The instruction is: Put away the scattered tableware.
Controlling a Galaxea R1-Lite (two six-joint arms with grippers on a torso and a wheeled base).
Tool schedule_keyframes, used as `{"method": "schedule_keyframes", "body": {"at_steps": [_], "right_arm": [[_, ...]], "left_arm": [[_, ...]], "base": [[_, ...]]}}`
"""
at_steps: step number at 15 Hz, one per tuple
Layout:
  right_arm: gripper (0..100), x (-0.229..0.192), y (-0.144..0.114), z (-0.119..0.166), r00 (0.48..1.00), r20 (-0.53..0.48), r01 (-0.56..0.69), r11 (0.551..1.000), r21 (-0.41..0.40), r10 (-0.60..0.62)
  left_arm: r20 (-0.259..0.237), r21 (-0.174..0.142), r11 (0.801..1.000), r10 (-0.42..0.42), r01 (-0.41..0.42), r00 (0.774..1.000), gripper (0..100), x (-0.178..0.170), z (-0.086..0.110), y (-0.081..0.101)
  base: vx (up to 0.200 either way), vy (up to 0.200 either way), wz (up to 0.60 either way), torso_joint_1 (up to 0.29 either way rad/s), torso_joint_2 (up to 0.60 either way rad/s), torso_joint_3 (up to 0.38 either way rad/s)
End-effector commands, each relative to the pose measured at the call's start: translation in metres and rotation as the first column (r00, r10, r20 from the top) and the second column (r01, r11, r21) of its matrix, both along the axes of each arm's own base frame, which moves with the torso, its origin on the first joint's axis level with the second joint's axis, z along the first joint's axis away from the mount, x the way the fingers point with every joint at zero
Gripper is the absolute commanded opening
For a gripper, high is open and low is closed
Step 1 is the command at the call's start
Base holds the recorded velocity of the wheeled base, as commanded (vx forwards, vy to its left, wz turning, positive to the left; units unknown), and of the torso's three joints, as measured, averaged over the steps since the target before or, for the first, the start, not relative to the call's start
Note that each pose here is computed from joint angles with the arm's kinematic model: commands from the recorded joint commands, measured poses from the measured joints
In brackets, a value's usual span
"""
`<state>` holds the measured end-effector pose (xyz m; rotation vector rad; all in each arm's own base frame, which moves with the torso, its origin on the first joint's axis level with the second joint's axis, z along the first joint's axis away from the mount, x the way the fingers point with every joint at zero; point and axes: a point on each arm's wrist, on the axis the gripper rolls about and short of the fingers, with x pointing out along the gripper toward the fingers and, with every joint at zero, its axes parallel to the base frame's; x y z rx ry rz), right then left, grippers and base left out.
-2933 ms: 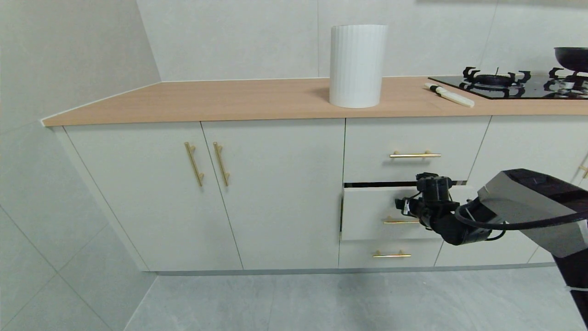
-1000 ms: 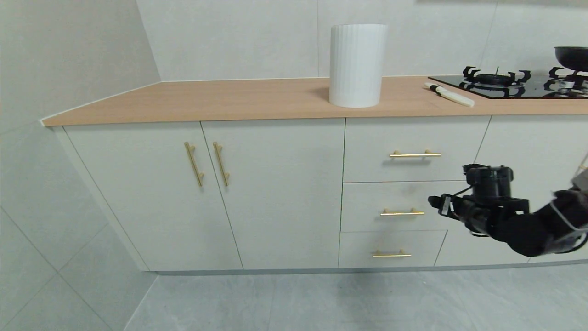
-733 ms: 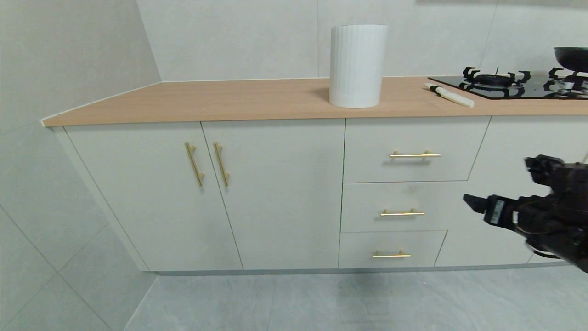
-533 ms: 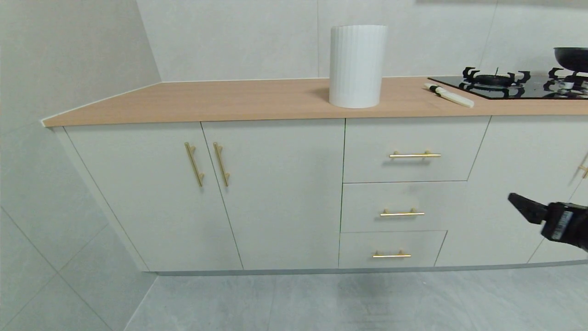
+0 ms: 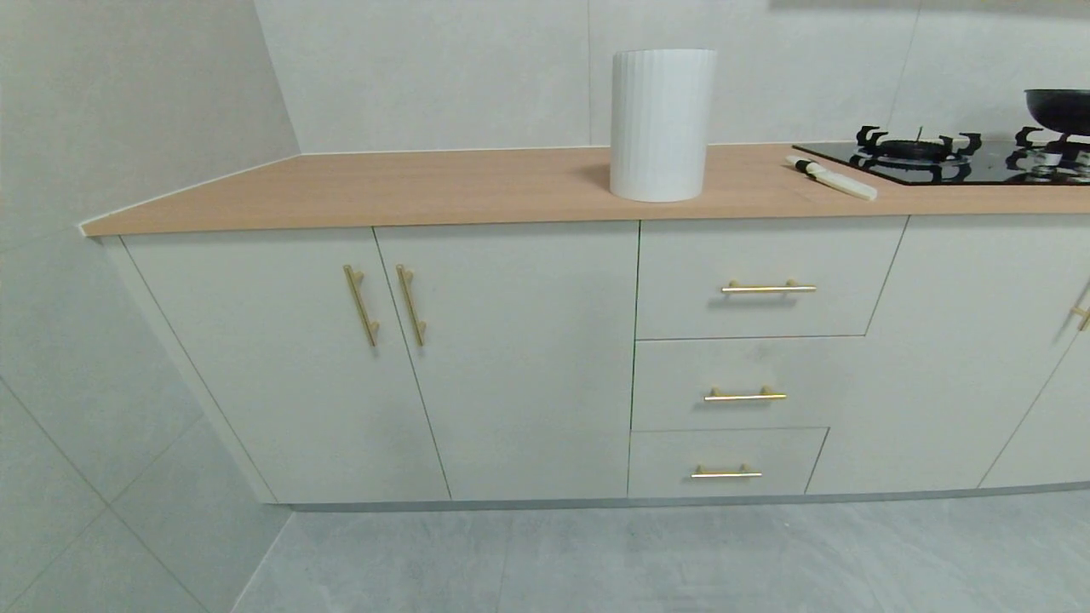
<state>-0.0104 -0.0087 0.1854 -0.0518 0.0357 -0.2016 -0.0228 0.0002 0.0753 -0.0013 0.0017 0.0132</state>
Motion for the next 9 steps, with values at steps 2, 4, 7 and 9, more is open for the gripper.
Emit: {"method": "schedule_keyframes", "body": {"at_steps": [2,4,7,9], "right_arm": [[100,-0.062,0.0,-0.009,0.974,0.197,0.112,0.994,0.009,-0.112],[100,-0.07,0.002,-0.019,0.974,0.207,0.1,0.995,-0.009,-0.096],[100,-0.058,0.004,-0.035,0.989,0.149,-0.008,1.0,-0.007,0.009],[100,-0.04,0.006,-0.057,0.991,0.115,-0.067,0.998,-0.012,0.068]], "left_arm": [[0.0,0.0,1.0,0.001,-0.001,1.0,100,0.0,0.0,0.0],[-0.001,0.0,1.0,0.001,-0.001,1.0,100,0.0,0.0,0.0],[-0.001,0.0,1.0,0.001,-0.001,1.0,100,0.0,0.0,0.0],[-0.001,0.0,1.0,0.001,-0.001,1.0,100,0.0,0.0,0.0]], "base": [[0.0,0.0,0.0,0.0,0.0,0.0],[0.0,0.0,0.0,0.0,0.0,0.0],[0.0,0.0,0.0,0.0,0.0,0.0],[0.0,0.0,0.0,0.0,0.0,0.0]]}}
